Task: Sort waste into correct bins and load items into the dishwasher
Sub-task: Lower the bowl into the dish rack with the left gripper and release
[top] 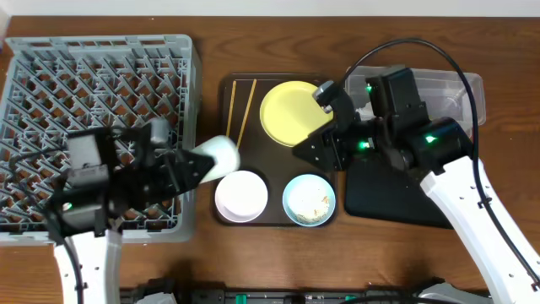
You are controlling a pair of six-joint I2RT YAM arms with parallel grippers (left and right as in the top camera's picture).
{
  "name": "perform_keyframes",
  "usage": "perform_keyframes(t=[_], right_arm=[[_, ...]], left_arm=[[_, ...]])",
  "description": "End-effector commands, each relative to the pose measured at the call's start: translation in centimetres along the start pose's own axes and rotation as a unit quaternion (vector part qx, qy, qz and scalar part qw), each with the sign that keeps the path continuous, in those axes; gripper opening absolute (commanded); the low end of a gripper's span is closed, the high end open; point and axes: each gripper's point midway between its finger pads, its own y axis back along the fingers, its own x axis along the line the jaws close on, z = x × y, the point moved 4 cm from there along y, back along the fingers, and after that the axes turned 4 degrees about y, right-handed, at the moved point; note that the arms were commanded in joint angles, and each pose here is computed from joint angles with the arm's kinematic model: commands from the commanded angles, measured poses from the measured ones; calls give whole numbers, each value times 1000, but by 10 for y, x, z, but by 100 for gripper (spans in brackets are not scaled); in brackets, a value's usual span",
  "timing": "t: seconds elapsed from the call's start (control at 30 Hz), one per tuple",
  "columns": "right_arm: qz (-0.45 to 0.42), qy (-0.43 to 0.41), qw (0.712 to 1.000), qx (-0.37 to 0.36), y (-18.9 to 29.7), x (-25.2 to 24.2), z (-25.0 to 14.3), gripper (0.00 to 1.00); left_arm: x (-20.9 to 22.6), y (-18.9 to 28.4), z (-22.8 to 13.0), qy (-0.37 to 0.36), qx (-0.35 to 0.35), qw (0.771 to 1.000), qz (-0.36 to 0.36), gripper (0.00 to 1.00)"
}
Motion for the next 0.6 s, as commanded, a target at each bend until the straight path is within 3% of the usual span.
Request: perform_keyframes(t=[0.0, 0.1, 0.33, 0.57], right_arm=[[-53, -6, 999, 8, 7, -10, -5, 58], [-70, -12, 997, 17, 7, -14, -9, 58], [-69, -10, 997, 18, 6, -13, -9, 59], [-64, -5, 998, 22, 3, -9, -10, 59]], left_arm=[[46, 24, 7, 35, -63, 985, 158, 47], [72, 37, 3, 63, -72, 964, 247, 46], [97, 54, -1, 74, -81, 930, 349, 47], [108, 52, -7, 101, -67, 919, 374, 46]])
